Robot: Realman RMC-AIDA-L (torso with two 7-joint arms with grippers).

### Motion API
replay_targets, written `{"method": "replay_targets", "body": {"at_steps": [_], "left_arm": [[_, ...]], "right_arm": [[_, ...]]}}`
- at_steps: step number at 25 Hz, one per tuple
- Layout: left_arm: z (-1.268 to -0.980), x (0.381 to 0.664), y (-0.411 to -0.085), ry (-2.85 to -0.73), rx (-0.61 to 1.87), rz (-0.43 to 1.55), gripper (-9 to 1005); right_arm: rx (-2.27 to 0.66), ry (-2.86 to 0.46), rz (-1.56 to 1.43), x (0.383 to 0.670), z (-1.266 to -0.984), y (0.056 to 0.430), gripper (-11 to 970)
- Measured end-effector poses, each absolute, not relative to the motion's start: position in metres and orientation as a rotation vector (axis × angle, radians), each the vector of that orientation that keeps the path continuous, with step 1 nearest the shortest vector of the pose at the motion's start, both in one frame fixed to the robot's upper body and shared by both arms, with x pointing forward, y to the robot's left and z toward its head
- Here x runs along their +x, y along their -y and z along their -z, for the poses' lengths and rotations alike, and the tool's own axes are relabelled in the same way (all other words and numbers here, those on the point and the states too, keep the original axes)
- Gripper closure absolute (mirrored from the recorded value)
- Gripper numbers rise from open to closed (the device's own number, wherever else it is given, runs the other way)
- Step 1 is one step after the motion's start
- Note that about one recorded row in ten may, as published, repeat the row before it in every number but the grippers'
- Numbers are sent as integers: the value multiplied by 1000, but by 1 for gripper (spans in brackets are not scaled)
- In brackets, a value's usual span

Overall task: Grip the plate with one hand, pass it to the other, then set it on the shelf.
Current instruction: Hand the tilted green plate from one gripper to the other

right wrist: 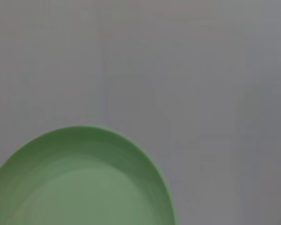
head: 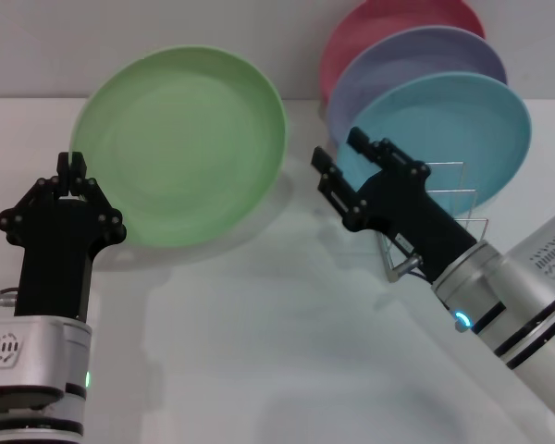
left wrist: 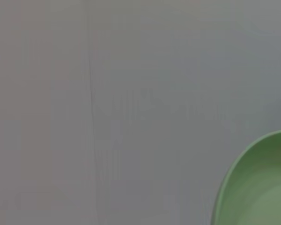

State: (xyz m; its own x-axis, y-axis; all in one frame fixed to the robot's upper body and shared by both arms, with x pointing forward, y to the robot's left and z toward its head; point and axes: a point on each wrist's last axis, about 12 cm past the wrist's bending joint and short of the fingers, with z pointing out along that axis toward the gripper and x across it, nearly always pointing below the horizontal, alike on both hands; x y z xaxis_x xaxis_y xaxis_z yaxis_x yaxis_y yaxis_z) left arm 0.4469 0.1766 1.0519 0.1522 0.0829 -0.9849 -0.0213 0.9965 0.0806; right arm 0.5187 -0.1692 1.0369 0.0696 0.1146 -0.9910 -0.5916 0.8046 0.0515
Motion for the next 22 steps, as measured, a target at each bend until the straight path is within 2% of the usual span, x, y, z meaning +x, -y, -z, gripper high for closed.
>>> {"method": "replay_targets", "body": {"at_steps": [22], "left_arm": [[-1049,441,-172,-1426,134,-131,956]], "right_arm": [[-464,-1526,-577,529,-1031,149,442]]}}
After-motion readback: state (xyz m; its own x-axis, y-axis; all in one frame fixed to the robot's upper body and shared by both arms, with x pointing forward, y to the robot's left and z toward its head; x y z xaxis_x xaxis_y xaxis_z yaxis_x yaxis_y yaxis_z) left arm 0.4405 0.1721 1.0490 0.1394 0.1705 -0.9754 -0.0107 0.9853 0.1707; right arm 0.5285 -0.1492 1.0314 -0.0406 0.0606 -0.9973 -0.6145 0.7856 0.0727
